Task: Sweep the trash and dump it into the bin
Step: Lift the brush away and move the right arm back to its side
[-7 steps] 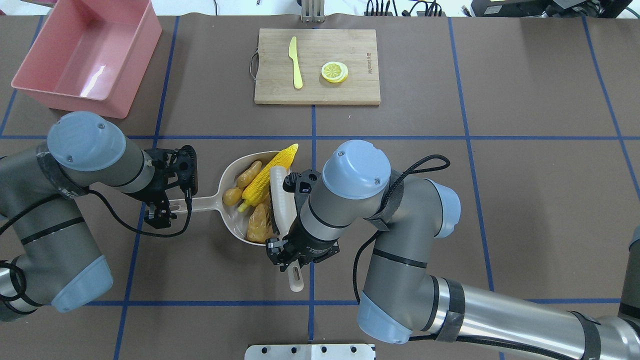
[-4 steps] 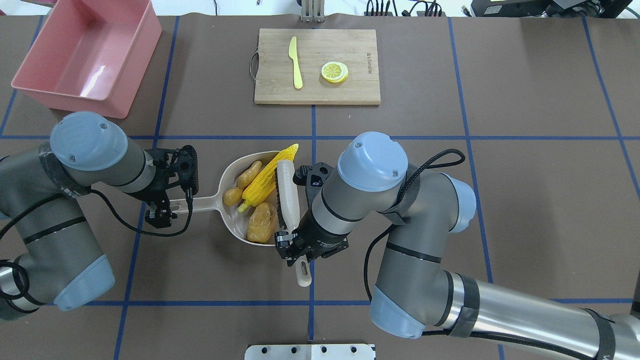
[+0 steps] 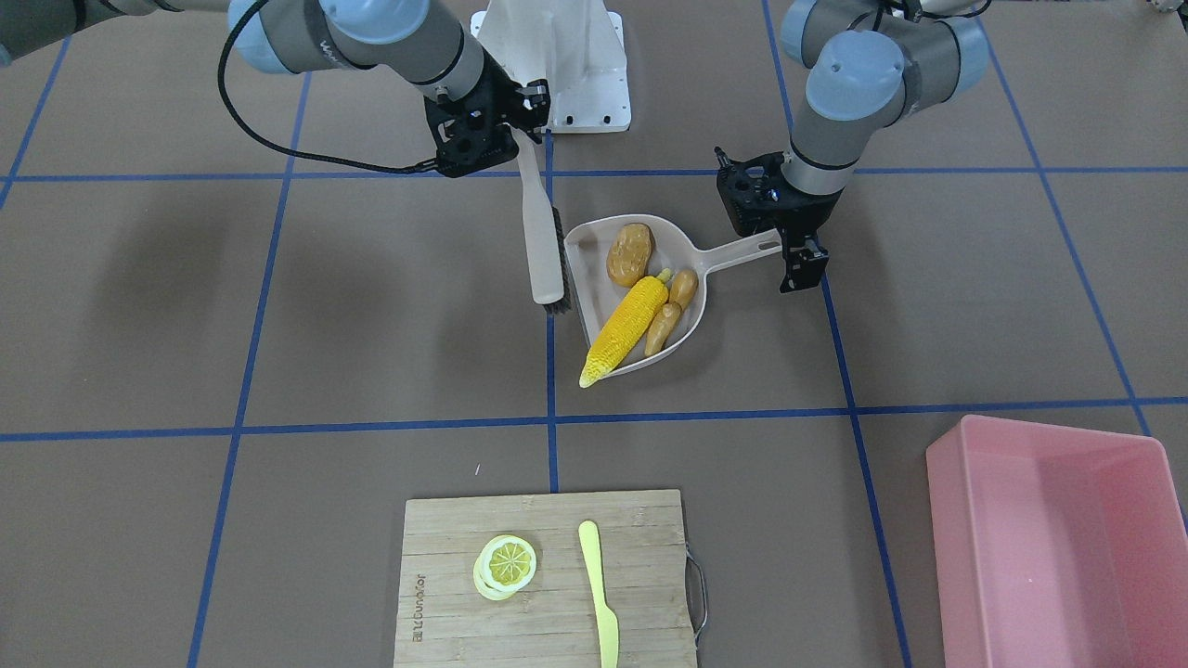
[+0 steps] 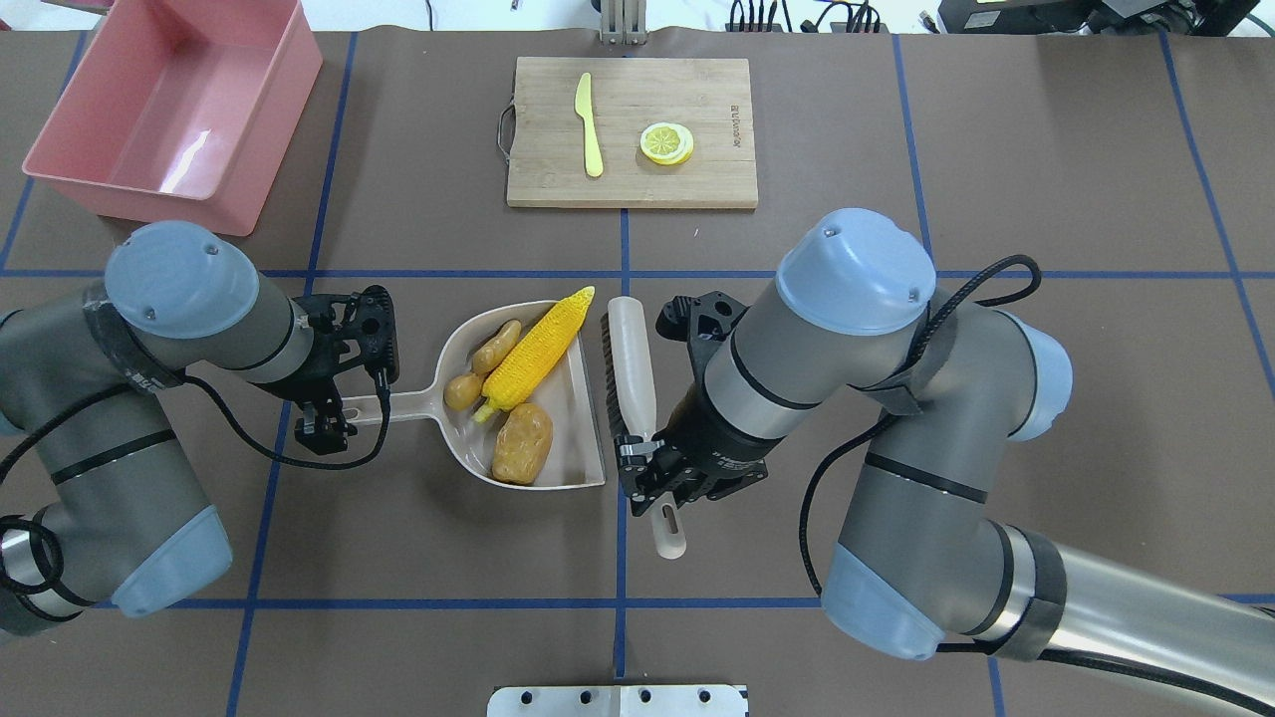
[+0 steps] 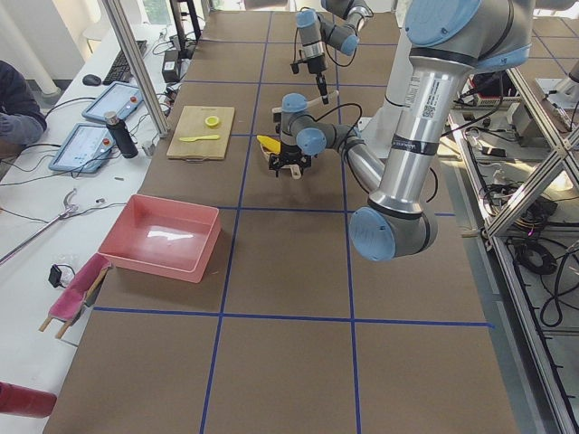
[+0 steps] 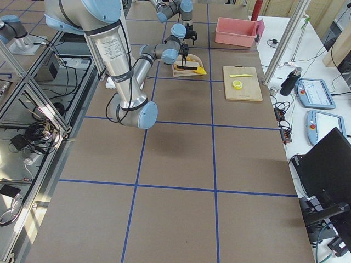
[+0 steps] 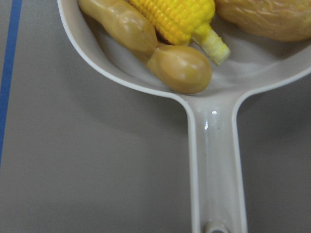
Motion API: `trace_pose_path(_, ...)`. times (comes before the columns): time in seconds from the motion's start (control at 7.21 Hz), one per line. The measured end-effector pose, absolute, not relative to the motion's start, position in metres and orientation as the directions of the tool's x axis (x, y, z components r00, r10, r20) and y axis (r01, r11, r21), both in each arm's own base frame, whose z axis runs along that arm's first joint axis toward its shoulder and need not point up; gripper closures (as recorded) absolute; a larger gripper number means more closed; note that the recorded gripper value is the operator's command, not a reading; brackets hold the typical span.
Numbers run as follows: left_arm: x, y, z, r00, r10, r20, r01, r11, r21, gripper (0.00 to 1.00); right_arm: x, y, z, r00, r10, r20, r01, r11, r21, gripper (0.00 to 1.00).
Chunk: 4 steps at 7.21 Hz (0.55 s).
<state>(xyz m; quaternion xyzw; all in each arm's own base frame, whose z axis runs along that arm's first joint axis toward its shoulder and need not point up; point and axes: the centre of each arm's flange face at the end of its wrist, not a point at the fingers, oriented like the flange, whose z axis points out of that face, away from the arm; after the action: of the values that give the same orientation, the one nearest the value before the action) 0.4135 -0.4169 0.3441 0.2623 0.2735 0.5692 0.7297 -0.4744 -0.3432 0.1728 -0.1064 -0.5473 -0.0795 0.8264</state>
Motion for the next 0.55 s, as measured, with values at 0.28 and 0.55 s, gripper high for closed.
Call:
trace_pose_path(0.28,0.415,-0.415,0.345,0.216,0.964,-0.154,-0.68,0.262,0.685,0.02,-0.442,-0.362,0.192,0.425,0.025,0.905,0.202,0.972,-0.122,1.0)
trace_pose_path(0.55,0.417,-0.412,0.341,0.2,0.963,-0.18,-0.672,0.269,0.69,0.14,-0.413,-0.379,0.219,0.465,0.062,0.883,0.155,0.976,-0.15,1.0)
